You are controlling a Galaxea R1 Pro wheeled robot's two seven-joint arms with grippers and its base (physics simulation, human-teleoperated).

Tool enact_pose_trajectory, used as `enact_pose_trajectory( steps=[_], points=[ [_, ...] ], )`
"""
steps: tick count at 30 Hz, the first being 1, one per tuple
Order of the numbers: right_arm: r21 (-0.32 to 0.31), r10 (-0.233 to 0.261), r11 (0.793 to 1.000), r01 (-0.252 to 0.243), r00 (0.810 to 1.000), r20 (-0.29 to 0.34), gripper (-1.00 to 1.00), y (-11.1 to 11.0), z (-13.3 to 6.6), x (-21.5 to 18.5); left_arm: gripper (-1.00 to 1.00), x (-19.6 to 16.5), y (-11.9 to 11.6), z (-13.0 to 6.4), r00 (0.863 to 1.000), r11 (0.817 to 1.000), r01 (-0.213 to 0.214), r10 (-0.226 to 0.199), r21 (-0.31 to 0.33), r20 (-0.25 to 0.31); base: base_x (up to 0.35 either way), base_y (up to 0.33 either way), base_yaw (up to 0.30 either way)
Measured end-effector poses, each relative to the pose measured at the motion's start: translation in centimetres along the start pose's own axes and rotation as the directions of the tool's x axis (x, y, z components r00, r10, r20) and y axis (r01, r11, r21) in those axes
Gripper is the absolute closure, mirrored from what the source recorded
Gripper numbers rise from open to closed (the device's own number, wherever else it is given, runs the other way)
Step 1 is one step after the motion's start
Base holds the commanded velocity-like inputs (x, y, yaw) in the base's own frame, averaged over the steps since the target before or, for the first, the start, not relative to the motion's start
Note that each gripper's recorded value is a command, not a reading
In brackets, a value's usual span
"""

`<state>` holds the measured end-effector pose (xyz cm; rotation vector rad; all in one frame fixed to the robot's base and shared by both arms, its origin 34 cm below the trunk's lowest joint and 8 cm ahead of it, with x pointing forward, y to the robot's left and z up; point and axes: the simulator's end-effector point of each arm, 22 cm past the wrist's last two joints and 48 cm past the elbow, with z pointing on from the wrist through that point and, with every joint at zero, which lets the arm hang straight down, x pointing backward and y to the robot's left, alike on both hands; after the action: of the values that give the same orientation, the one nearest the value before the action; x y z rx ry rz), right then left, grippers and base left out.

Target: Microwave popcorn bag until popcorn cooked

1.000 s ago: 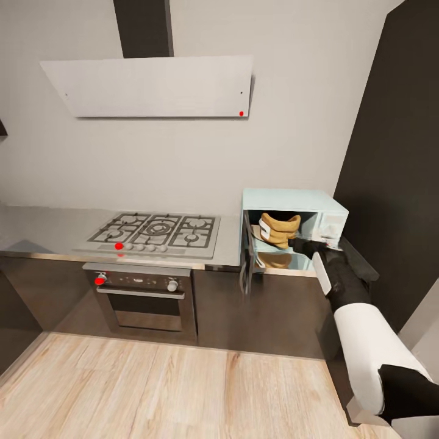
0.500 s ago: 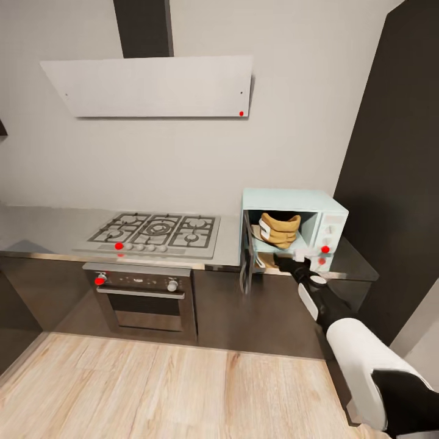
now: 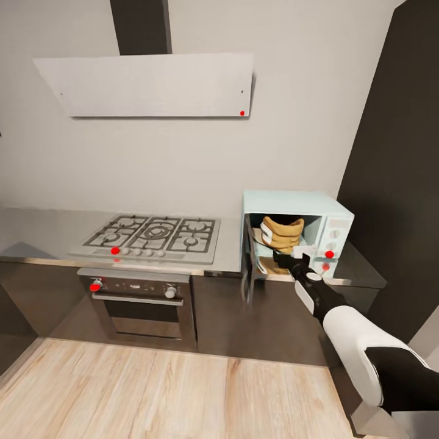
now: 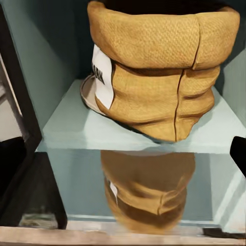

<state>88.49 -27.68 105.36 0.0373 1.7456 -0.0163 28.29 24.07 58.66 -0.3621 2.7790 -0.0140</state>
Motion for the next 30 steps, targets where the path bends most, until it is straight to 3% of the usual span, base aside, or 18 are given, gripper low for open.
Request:
enact_pose_trajectory(
  steps=[13,30],
  points=[
    [0.033,-0.004,0.999,0.003,1.000,0.030,-1.00,-0.8,0.0,-0.6,-1.00,0.4,0.0,-0.1,1.000,1.000,0.007,-0.007,-0.002,-0.006,0.142,-0.112,0.000],
    [0.029,-0.007,1.000,0.006,1.000,0.026,-1.00,-0.6,0.0,-0.3,-1.00,1.1,-0.3,-0.2,1.000,1.000,0.008,-0.008,0.002,-0.015,0.101,-0.006,0.000]
  ],
)
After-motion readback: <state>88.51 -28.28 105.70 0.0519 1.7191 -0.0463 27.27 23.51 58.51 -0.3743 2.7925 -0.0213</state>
